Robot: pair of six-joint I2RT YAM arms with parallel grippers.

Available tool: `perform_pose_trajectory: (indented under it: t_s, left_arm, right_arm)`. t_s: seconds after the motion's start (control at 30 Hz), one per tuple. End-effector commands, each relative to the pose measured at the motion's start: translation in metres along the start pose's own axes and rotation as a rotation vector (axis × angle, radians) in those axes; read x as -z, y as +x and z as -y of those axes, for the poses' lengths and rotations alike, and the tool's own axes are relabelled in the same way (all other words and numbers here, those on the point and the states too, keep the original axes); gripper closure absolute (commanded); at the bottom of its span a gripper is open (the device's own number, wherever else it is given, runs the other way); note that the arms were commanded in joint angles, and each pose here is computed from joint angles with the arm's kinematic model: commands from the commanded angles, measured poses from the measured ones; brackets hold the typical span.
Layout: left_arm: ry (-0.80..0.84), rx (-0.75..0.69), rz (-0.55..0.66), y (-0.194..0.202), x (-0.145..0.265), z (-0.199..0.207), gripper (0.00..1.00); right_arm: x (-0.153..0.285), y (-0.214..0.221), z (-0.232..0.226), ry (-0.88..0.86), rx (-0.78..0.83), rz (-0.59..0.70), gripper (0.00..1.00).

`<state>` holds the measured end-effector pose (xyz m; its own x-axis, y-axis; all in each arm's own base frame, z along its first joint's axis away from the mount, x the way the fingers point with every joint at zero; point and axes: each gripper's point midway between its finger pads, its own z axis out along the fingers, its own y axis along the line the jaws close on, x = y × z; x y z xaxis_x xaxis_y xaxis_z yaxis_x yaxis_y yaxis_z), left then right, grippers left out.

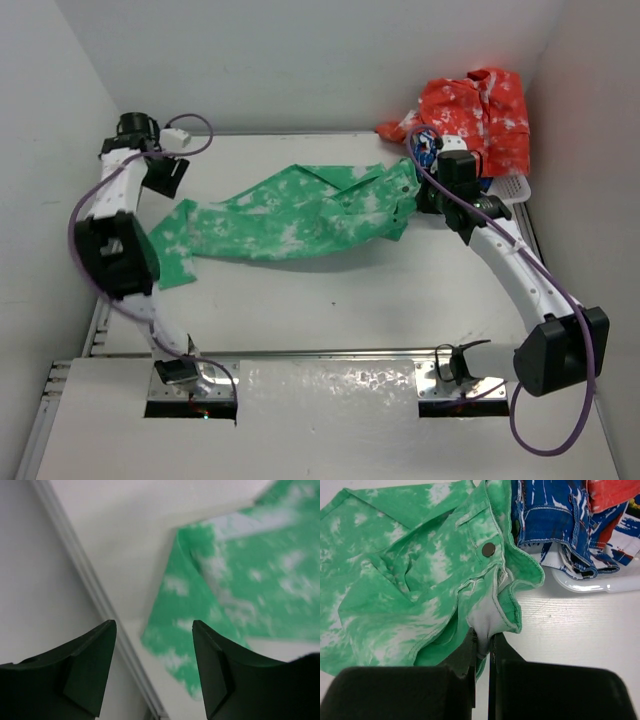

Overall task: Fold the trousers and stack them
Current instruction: Flatten the trousers out

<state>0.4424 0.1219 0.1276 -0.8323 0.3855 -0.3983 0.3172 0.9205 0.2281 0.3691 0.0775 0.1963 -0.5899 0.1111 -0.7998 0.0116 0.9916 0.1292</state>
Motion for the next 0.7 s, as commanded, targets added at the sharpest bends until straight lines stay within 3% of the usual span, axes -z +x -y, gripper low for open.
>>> perform_pose_trajectory:
  t_s: [0.0, 0.07, 0.13, 0.23, 0.33, 0.5, 0.67]
  left_arm:
    - [-0.035, -0.062, 0.109, 0.015, 0.071, 0.02, 0.4]
    - [0.085, -0.065, 0.034, 0.053, 0.063, 0.057, 0.35]
    - [0.194, -0.064, -0.026, 0.081, 0.061, 0.086, 0.24]
    - [0.241, -0.086, -0.121, 0.113, 0.056, 0.101, 0.32]
    - [0.273, -0.078, -0.238, 0.155, 0.055, 0.12, 0.32]
    - [0.339, -0.006, -0.243, 0.162, 0.046, 0.147, 0.26]
    - [0.283, 0.009, -0.284, 0.17, 0.015, 0.149, 0.21]
  right_arm:
    - [0.003, -0.023, 0.002, 0.023, 0.002, 0.05, 1.0]
    - [0.002, -0.023, 0.002, 0.026, 0.007, 0.044, 1.0]
    - [0.001, -0.02, 0.003, 0.028, -0.002, 0.041, 1.0]
    - [0.001, -0.018, 0.002, 0.021, -0.015, 0.052, 1.0]
    - [0.005, -0.019, 0.004, 0.023, -0.015, 0.078, 1.0]
    - [0.002, -0.008, 0.006, 0.019, -0.03, 0.088, 1.0]
    - [-0.004, 0.016, 0.008, 0.017, -0.056, 0.055, 1.0]
